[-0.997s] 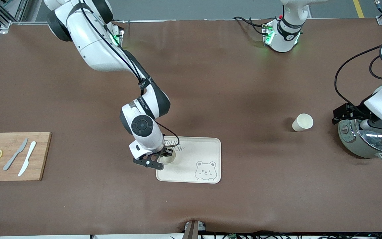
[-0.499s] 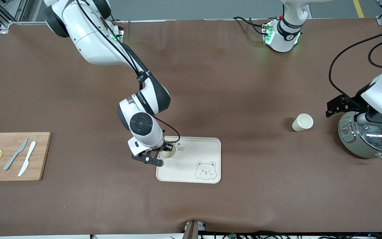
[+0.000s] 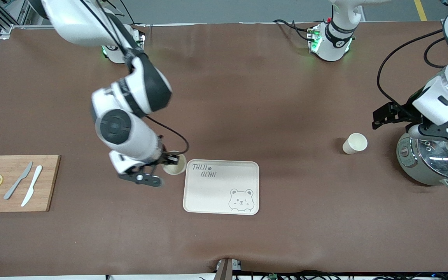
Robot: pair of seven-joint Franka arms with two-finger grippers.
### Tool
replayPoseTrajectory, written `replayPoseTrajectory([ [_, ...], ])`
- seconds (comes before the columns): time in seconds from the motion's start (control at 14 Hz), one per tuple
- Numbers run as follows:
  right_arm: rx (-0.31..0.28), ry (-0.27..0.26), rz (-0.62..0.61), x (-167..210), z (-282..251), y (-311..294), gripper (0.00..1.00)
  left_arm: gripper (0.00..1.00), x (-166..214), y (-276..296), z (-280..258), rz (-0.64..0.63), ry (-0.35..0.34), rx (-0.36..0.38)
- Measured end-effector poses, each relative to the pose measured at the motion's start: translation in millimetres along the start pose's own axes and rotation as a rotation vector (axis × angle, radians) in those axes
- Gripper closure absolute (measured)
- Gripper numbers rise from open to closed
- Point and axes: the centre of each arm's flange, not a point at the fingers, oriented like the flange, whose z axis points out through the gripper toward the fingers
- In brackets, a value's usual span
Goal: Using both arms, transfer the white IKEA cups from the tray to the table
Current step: 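Carry the cup with the right gripper toward the wooden cutting board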
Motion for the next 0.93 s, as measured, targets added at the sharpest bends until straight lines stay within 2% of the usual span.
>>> replayPoseTrajectory([
  [0.21,-0.02,-0.037,-0.089,10.8,-37.5,63.1,0.96,0.0,-5.1,7.6,-22.6,-0.008,0.007,0.001],
  [0.43,-0.04,-0.049,-0.205,26.3,-56.8,126.9,0.96,0.0,-8.0,17.3,-26.8,0.006,0.007,0.0],
  [0.71,-0.031,-0.068,-0.307,43.3,-65.9,231.4,0.96,0.0,-11.7,25.2,-31.2,0.011,0.007,0.0],
  [0.85,-0.024,-0.056,-0.316,46.7,-60.4,265.1,0.96,0.0,-16.0,33.2,-34.1,0.022,-0.002,0.002],
  [0.93,-0.022,-0.029,-0.318,48.0,-51.6,271.9,0.96,0.0,-18.1,40.5,-34.7,0.022,-0.007,0.003],
])
